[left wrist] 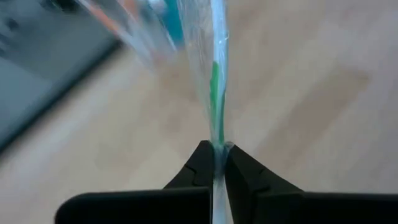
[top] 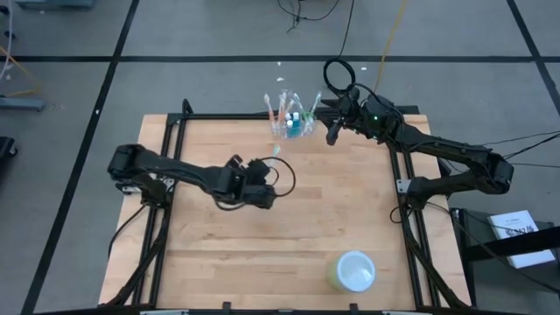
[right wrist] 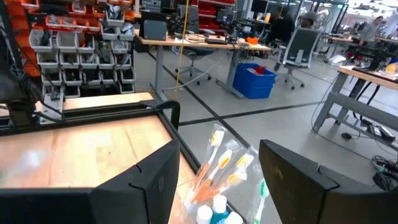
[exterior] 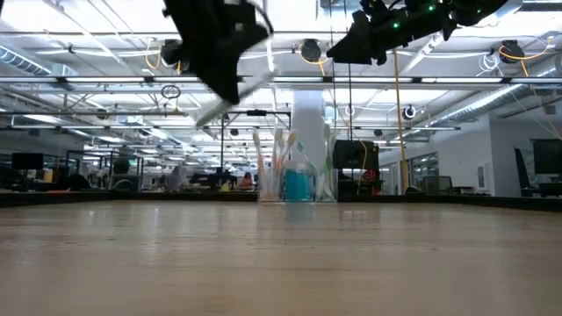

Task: Pick & Place toothbrushing station
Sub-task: Put the green toothbrush into the transparent organizer

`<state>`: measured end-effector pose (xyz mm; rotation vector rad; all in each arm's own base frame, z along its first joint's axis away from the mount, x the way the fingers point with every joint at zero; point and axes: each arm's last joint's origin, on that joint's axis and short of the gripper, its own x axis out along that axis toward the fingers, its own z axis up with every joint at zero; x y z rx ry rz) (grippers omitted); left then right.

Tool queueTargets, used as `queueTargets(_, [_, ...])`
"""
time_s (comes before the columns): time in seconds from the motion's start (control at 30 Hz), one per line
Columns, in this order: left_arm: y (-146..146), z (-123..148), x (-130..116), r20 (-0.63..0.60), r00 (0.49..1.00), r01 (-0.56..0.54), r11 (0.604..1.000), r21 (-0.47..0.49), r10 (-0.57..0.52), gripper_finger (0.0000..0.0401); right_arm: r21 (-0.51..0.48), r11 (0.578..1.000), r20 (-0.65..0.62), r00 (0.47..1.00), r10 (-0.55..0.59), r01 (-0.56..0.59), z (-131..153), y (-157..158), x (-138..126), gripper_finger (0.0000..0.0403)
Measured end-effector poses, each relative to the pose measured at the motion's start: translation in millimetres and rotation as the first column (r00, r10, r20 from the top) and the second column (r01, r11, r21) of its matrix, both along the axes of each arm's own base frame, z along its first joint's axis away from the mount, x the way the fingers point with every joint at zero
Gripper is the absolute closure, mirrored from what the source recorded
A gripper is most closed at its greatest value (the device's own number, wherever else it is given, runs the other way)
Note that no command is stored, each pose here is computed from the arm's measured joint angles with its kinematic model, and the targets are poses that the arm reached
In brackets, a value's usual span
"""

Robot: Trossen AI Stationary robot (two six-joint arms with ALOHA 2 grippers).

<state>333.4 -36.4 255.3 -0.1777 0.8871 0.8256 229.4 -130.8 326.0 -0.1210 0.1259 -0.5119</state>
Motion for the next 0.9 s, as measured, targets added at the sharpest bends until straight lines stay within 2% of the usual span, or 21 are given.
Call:
queueTargets(0.13, [2.3, 21.4, -9.3, 0.041, 0.999, 0.008, 0.989, 0.151, -0.015, 0.0393, 0.010, 1.000, -0.010, 1.000, -0.001, 0.001, -1.3, 0.1, -0.1, 0.0190])
queueTargets(0.23, [7.2, 27.4, -8.0, 0.068, 0.996, 0.035, 0.982, 0.188, -0.049, 0.0395, 0.024, 1.000, -0.016, 1.000, -0.002, 0.002, -2.5, 0.1, -0.2, 0.0190])
queueTargets(0.43, [29.1, 1.5, 4.9, 0.134, 0.972, 0.175, 0.976, 0.132, -0.193, 0.0396, 0.051, 0.999, -0.036, 0.999, -0.003, 0.005, -5.4, 0.3, -0.5, 0.0190])
queueTargets(0.53, [41.4, -4.7, 3.0, 0.159, 0.953, 0.242, 0.964, 0.111, -0.258, 0.0394, 0.064, 0.998, -0.062, 0.998, -0.007, 0.011, -8.2, -0.5, -1.5, 0.0190])
queueTargets(0.67, [48.9, -3.2, 2.2, 0.251, 0.900, 0.334, 0.934, 0.123, -0.355, 0.0396, 0.086, 0.996, -0.092, 0.995, -0.026, 0.034, -11.7, -4.5, -4.7, 0.0190])
queueTargets(0.9, [59.4, -4.2, -7.6, 0.435, 0.743, 0.477, 0.858, 0.190, -0.509, 0.0397, 0.104, 0.993, -0.115, 0.993, -0.035, 0.047, -14.6, -8.4, -7.8, 0.0190])
